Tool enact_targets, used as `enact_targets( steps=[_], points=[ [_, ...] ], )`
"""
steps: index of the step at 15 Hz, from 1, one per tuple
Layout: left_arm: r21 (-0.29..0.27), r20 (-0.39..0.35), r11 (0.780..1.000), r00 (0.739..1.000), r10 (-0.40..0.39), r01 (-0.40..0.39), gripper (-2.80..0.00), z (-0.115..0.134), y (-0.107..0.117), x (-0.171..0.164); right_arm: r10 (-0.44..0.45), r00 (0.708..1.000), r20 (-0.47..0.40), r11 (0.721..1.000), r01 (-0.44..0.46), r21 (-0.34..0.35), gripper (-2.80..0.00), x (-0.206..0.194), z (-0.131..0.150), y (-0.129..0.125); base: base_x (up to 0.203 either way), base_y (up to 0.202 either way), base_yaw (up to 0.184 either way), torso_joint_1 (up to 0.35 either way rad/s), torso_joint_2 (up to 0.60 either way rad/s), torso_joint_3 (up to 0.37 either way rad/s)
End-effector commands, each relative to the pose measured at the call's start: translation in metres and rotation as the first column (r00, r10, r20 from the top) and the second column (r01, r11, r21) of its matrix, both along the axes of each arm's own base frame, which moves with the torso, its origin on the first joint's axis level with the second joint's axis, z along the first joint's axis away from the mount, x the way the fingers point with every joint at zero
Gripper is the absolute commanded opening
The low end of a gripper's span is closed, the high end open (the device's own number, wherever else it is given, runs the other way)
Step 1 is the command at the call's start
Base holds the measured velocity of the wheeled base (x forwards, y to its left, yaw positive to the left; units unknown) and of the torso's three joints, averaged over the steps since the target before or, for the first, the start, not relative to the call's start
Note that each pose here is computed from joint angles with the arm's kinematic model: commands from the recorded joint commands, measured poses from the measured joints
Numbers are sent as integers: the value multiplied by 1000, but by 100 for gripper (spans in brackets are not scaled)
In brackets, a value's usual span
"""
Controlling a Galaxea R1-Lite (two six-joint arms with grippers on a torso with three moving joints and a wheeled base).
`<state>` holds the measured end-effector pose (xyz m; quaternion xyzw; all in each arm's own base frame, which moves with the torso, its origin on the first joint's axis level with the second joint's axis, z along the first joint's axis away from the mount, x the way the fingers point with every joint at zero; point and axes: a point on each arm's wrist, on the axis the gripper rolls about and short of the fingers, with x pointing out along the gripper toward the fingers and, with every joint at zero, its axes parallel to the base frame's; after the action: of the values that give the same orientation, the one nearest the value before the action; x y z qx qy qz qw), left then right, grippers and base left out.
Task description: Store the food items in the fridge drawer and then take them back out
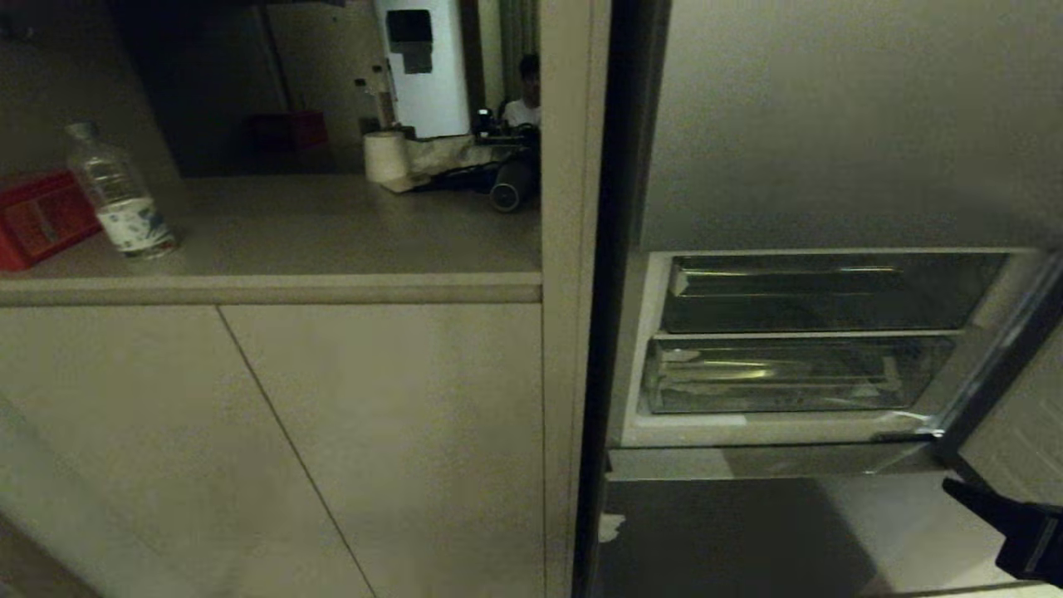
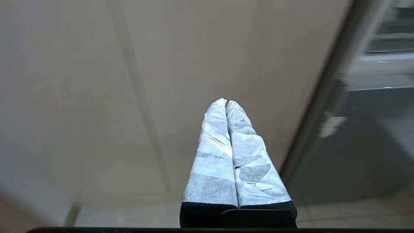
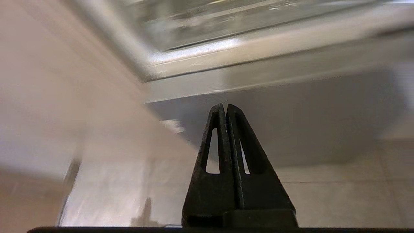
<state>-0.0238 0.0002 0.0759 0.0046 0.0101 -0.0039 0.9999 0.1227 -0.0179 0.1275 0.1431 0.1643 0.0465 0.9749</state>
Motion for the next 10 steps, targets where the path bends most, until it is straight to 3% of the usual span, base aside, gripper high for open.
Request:
enact_targets(
  steps=[1,10],
  points=[
    [0,0,1000,1000,0,0,-280,0,0,0,2,999,36,1000,-2,-6,-280,-7,3,2,-2,9,-179,-2,3,2],
    [0,0,1000,1000,0,0,-280,0,0,0,4,999,36,1000,-3,-10,-280,-18,-3,4,1,8,-175,2,3,4]
  ],
)
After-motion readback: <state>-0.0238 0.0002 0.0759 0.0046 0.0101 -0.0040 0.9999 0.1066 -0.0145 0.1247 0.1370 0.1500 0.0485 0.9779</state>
